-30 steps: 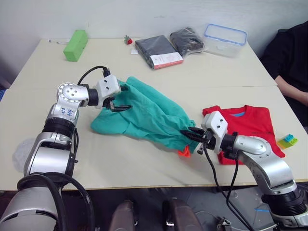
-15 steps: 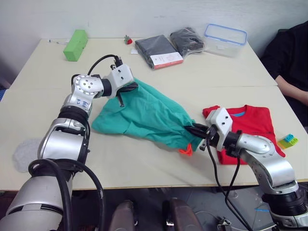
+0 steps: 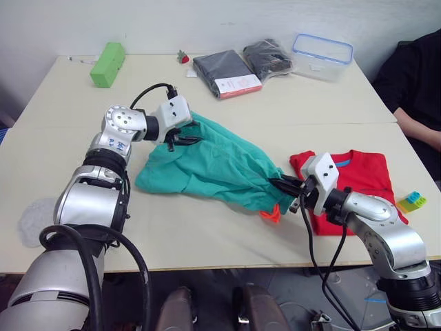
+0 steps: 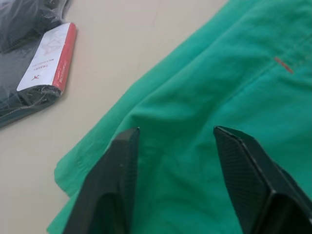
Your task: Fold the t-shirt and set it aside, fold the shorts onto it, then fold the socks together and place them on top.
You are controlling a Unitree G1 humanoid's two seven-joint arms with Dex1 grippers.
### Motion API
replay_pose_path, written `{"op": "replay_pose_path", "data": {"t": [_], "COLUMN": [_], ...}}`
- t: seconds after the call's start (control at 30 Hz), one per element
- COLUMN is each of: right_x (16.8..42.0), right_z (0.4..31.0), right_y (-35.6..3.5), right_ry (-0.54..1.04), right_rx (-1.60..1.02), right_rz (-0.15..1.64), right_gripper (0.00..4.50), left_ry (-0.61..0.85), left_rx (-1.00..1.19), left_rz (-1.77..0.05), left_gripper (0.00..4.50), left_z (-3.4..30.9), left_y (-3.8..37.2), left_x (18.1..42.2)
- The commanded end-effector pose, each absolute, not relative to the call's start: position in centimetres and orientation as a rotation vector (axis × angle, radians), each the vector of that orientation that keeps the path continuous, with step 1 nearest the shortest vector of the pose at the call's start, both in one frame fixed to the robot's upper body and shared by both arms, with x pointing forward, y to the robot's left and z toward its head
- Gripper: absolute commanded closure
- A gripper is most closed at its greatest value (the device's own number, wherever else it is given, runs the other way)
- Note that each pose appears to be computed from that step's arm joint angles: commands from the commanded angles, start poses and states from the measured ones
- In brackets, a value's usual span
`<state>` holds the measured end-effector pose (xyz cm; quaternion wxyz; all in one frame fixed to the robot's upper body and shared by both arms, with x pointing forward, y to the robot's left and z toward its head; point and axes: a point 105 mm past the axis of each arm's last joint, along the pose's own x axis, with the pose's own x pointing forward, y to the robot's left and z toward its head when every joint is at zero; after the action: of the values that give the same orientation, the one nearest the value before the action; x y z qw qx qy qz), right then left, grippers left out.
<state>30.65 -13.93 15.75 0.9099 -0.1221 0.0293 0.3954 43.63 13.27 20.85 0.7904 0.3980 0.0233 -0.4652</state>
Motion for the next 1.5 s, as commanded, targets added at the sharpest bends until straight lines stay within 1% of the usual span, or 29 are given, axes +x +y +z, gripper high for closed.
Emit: {"op": "replay_pose_path", "data": {"t": [0.03, 0.27, 0.4, 0.5, 0.6, 0.73, 0.77, 0.93, 1.1, 1.17, 1.27, 1.37, 1.5], "right_x": [30.3, 30.0, 29.8, 29.7, 29.6, 29.8, 29.8, 29.9, 30.4, 30.8, 31.1, 31.4, 31.9], "right_z": [17.0, 16.9, 16.9, 17.0, 17.0, 17.2, 17.3, 17.4, 17.7, 17.8, 17.7, 17.5, 17.2], "right_y": [-13.6, -13.1, -13.0, -13.1, -13.2, -13.3, -13.3, -13.3, -13.8, -14.2, -14.7, -15.2, -15.8], "right_ry": [0.010, 0.006, 0.006, 0.002, 0.001, -0.007, -0.008, -0.011, -0.025, -0.023, -0.010, 0.008, 0.026], "right_rx": [-0.267, -0.262, -0.261, -0.264, -0.267, -0.265, -0.264, -0.259, -0.254, -0.243, -0.227, -0.223, -0.236], "right_rz": [0.826, 0.836, 0.836, 0.829, 0.826, 0.812, 0.810, 0.796, 0.737, 0.702, 0.662, 0.626, 0.582], "right_gripper": [4.50, 4.50, 4.50, 4.50, 4.50, 4.50, 4.50, 4.50, 4.50, 4.50, 3.65, 2.60, 1.19], "left_ry": [-0.007, -0.001, 0.031, 0.059, 0.083, 0.098, 0.095, 0.064, -0.044, -0.093, -0.129, -0.100, -0.069], "left_rx": [0.967, 1.021, 1.043, 1.032, 1.034, 1.045, 1.035, 0.991, 0.912, 0.894, 0.881, 0.899, 0.879], "left_rz": [-0.951, -0.907, -0.902, -0.921, -0.926, -0.905, -0.896, -0.847, -0.660, -0.623, -0.588, -0.589, -0.621], "left_gripper": [1.50, 1.50, 1.50, 2.09, 2.96, 4.32, 4.48, 4.48, 4.48, 4.48, 4.50, 3.88, 2.65], "left_z": [22.8, 22.7, 22.1, 21.6, 21.2, 20.7, 20.8, 21.6, 24.4, 25.5, 26.2, 25.4, 24.4], "left_y": [12.6, 11.6, 11.5, 11.5, 11.7, 11.8, 11.8, 11.1, 10.3, 9.9, 9.5, 9.7, 10.2], "left_x": [44.2, 44.9, 45.0, 44.9, 44.9, 45.1, 45.2, 45.7, 47.1, 47.3, 47.5, 47.6, 47.4]}}
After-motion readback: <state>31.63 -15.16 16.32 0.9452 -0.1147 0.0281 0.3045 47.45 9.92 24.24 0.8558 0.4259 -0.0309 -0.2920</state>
